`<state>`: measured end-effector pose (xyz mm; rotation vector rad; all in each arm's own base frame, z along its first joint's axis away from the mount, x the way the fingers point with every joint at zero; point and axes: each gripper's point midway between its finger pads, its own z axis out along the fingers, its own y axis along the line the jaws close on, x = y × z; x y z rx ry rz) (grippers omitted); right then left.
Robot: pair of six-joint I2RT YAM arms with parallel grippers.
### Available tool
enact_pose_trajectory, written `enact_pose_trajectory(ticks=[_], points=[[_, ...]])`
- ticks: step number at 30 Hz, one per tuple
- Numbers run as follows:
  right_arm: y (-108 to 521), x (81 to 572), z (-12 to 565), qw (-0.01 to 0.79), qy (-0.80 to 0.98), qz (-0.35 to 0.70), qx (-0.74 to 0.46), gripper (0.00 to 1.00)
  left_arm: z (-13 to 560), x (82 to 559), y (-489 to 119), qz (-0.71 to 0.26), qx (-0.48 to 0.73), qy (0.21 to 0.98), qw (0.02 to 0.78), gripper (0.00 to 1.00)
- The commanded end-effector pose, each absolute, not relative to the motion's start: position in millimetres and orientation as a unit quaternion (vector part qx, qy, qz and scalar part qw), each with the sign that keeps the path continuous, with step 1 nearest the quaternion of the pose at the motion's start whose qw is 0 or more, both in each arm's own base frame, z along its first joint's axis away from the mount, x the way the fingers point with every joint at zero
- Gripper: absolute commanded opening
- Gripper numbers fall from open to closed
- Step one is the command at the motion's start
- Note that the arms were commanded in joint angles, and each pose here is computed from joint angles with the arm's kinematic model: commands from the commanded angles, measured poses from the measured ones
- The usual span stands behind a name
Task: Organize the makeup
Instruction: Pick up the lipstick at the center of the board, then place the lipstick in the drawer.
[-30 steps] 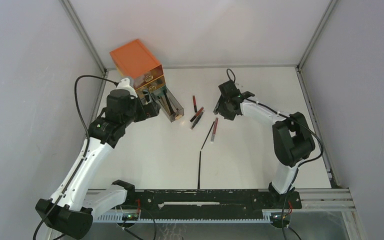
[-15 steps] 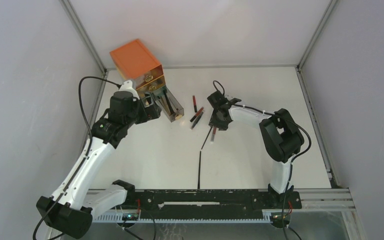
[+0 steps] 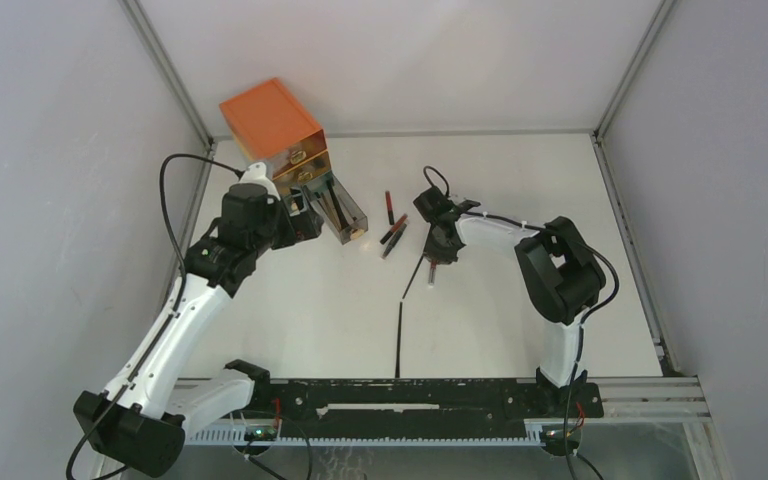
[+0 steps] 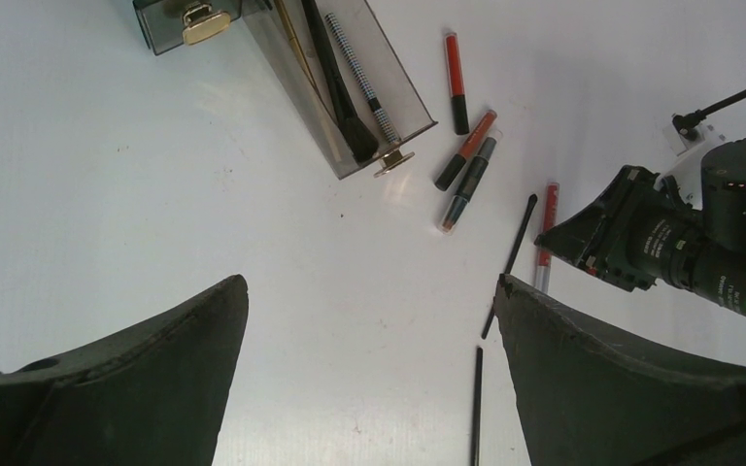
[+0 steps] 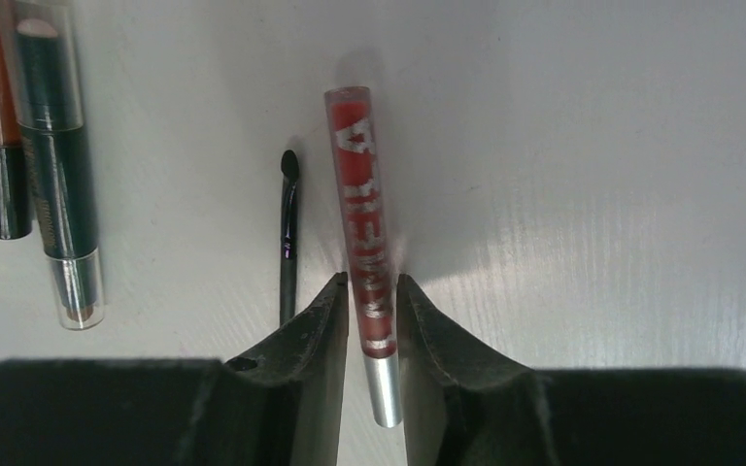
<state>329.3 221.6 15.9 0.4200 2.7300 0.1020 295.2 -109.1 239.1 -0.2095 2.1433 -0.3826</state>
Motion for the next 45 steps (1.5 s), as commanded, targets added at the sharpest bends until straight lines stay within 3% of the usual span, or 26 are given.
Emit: enact_pose_trajectory(ticks=[1,9,12,20,25,31,45], points=[[225,330,10,0.19,0.971,0.037,0.139,0.31,234,297,-111,-0.154,-0.075,0.869,0.464,1.0],[225,333,32,0.213,0.968,0.05,0.125,0.05,234,296,-108,-0.149,-0.077,0.868,0.467,1.0],[236,338,60,0.242,0.961,0.084,0.109,0.01,235,296,-105,-0.144,-0.081,0.867,0.47,1.0],[312,365,142,0.31,0.922,0.229,0.018,0.0,244,296,-75,-0.098,-0.118,0.854,0.497,1.0],[365,389,165,0.333,0.908,0.249,-0.055,0.0,249,290,-53,-0.094,-0.149,0.843,0.508,1.0],[405,420,165,0.312,0.913,0.247,-0.089,0.02,239,285,-47,-0.094,-0.163,0.842,0.505,1.0],[445,466,149,0.353,0.893,0.252,-0.116,0.1,233,279,-45,-0.101,-0.174,0.84,0.504,1.0]])
